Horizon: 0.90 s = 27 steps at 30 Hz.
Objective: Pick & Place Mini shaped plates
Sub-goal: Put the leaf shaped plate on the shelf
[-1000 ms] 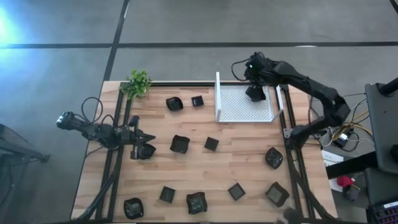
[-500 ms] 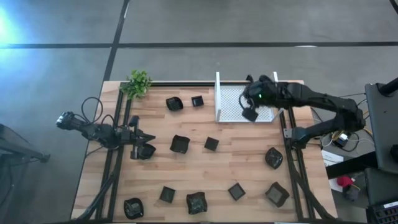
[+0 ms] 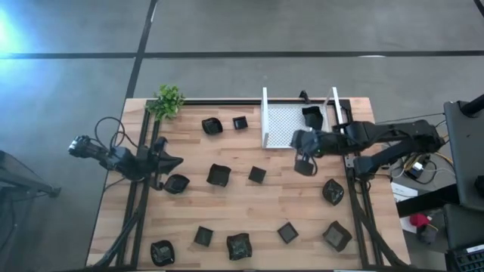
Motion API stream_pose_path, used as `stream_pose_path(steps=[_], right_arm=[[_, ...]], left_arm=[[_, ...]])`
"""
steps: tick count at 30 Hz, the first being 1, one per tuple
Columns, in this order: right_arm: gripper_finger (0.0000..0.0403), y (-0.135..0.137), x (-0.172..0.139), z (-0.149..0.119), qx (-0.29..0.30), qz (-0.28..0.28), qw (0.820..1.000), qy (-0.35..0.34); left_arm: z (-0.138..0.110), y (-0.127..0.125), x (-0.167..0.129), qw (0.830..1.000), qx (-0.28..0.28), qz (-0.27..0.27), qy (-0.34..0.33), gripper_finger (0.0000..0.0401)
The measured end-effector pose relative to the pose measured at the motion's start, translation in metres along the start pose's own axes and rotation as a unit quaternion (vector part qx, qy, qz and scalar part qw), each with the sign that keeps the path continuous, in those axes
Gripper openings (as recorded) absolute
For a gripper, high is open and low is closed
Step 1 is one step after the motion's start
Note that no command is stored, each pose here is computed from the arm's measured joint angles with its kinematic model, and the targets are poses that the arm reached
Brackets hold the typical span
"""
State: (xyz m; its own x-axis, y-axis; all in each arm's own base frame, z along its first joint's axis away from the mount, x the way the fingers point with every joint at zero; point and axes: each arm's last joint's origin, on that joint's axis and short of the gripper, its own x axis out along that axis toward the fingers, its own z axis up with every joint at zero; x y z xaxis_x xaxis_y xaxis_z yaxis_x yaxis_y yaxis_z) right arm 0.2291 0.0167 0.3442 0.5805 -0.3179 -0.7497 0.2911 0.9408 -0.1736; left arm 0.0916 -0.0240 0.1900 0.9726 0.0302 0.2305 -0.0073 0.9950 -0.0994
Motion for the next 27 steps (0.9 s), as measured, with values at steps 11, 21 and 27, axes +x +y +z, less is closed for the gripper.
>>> stream_pose_path(steps=[11,21,27], right_arm=[[0.0008,0.015,-0.002,-0.002,-0.008,0.027,0.999,-0.033],[0.0008,0.015,-0.002,0.0,-0.007,0.029,0.999,-0.04],[0.0008,0.015,-0.002,0.0,-0.007,0.029,0.999,-0.04]], left_arm=[[0.009,-0.001,0.009,0.991,-0.016,0.057,0.118,0.0],[0.014,-0.012,0.035,0.963,-0.026,0.088,0.254,0.0],[0.023,-0.017,0.046,0.921,-0.048,0.138,0.361,0.0]])
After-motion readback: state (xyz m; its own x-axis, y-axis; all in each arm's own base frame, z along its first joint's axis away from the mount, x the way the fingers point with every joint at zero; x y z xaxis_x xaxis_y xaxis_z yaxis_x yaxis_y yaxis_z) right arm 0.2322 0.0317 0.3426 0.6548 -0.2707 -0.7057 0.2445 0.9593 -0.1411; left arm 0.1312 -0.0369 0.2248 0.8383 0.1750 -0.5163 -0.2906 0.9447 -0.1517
